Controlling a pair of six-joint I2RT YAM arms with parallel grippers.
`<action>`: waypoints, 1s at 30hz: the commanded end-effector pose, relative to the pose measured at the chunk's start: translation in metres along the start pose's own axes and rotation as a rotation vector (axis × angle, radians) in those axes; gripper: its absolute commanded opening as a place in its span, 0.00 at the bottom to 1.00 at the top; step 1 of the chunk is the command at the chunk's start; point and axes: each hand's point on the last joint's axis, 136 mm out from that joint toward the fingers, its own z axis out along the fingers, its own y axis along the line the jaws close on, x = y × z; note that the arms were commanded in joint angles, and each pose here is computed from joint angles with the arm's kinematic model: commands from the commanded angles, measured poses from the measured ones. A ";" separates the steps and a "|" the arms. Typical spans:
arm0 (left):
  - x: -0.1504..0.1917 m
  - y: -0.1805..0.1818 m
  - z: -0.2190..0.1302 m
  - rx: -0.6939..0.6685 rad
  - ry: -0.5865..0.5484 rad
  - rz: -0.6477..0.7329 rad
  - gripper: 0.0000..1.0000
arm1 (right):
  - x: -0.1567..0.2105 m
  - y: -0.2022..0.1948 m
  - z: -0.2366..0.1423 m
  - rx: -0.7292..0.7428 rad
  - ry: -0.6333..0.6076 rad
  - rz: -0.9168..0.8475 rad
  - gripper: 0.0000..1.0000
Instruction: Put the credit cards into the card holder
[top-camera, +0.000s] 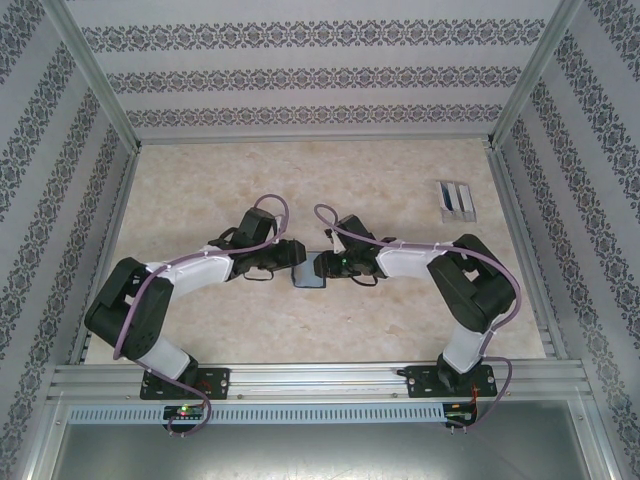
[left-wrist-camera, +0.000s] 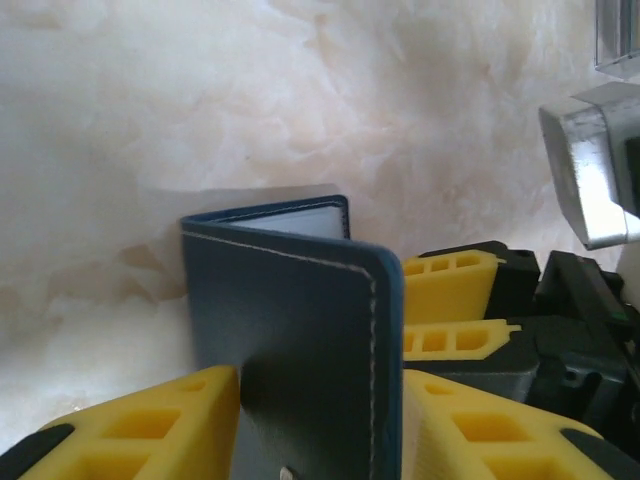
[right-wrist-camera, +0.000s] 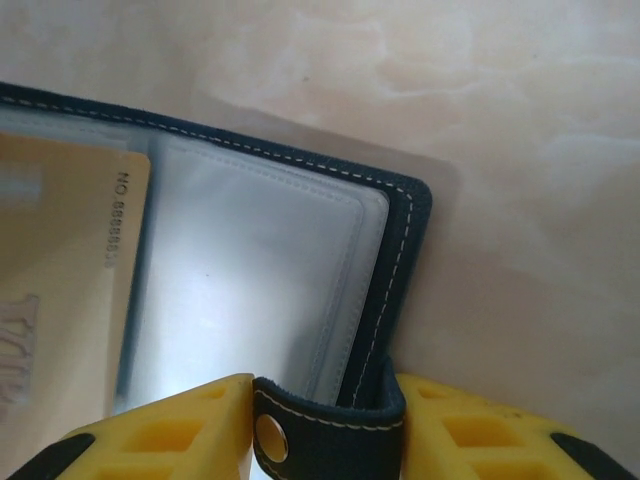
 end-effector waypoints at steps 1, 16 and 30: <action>0.005 -0.002 0.003 -0.031 0.029 0.045 0.45 | 0.002 0.024 0.011 -0.167 0.028 0.049 0.39; 0.019 0.027 0.026 -0.130 0.092 0.038 0.38 | -0.011 -0.041 -0.018 0.188 -0.130 0.067 0.46; 0.024 0.031 0.037 -0.115 0.118 0.006 0.34 | -0.015 -0.041 -0.036 0.192 -0.199 0.092 0.33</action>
